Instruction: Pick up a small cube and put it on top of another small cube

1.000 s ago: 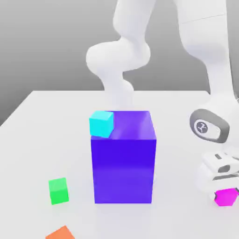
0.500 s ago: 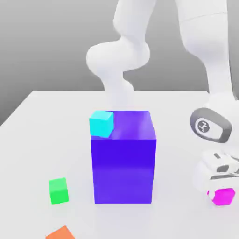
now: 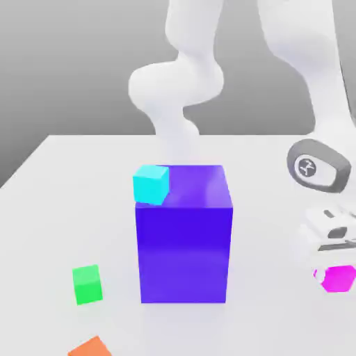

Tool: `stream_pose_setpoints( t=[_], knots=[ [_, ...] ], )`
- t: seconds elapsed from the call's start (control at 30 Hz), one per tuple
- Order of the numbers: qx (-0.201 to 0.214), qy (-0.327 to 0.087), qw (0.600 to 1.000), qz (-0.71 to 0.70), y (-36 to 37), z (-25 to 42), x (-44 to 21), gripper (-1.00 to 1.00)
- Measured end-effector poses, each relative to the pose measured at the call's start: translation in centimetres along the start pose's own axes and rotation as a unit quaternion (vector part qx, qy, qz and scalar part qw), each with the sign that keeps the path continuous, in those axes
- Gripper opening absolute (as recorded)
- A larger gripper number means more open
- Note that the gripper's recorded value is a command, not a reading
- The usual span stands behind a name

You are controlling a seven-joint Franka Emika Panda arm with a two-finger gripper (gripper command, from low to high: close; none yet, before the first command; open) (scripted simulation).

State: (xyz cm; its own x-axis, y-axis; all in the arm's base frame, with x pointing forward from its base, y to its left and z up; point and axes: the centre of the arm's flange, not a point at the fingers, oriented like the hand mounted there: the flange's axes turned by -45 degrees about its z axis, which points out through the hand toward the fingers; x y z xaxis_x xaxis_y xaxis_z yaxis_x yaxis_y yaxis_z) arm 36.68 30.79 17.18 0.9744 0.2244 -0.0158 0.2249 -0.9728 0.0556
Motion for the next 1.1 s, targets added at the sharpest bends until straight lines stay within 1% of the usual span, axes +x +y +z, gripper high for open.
stream_pose_setpoints(
  t=[0.13,0.2,0.4,0.57,0.8,0.97,1.1],
  knots=[
    [0.023,0.006,1.000,0.000,-0.4,-1.7,-0.2,-1.00],
    [0.034,0.008,0.999,0.025,1.6,-2.5,1.0,-1.00],
    [0.069,0.010,0.996,0.052,12.3,-7.1,4.8,-1.00],
    [0.107,0.008,0.992,0.068,24.1,-10.0,5.2,-1.00],
    [0.174,0.002,0.982,0.067,38.0,-10.9,1.1,-1.00],
    [0.234,0.000,0.970,0.065,46.3,-9.0,-4.5,-1.00],
    [0.285,0.001,0.957,0.054,51.0,-6.4,-9.7,-1.00]
  ],
)
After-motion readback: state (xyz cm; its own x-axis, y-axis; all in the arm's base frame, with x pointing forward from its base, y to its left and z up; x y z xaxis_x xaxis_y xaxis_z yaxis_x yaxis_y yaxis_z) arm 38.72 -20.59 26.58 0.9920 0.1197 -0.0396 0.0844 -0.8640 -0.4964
